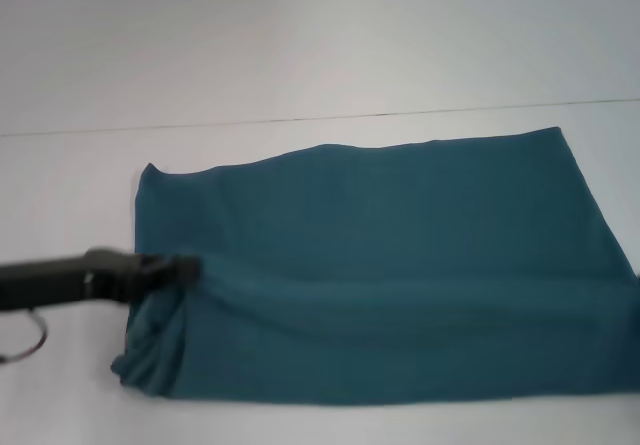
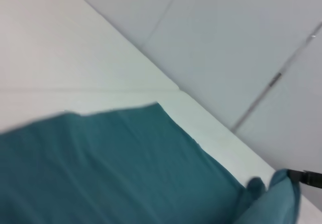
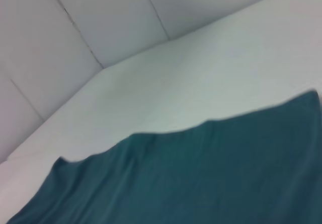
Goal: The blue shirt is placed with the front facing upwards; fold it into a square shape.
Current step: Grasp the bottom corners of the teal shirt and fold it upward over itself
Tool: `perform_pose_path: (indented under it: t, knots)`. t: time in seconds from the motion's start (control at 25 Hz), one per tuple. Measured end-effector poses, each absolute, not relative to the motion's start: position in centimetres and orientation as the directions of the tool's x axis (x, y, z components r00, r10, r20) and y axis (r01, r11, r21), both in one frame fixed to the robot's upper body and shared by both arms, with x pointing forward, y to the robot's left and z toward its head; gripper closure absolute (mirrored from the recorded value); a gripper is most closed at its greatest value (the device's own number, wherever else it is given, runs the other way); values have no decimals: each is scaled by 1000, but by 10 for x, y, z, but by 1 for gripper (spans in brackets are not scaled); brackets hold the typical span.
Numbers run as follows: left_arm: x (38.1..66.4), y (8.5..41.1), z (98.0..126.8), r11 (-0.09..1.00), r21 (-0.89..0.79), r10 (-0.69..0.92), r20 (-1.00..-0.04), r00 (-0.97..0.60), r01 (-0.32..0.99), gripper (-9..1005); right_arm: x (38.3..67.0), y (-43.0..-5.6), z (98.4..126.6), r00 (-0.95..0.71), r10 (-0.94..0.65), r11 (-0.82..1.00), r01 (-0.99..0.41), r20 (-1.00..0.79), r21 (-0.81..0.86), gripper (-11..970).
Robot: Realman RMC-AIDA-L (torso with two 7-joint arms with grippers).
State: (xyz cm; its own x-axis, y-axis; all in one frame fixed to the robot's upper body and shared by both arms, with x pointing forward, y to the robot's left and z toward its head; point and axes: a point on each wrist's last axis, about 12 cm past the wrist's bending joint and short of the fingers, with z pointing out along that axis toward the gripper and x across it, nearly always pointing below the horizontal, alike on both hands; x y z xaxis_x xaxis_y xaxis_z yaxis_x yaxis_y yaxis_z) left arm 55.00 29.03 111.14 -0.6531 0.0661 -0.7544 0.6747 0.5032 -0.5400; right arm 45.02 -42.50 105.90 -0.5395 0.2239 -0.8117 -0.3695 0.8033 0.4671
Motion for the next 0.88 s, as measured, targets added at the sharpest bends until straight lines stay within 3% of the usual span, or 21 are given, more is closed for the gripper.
perform_pose_path:
  t: [0.4,0.88]
  knots:
    - [617,255,1122,656,-454,4,-797,-604,603,992,539,-399,1069,-488,186,867,-326,-853,376,923]
    - [652,242,1110,823,-325,-1,-820,-572,465,992,627,-343,1087,-445,7,935,-315,-896,164,908]
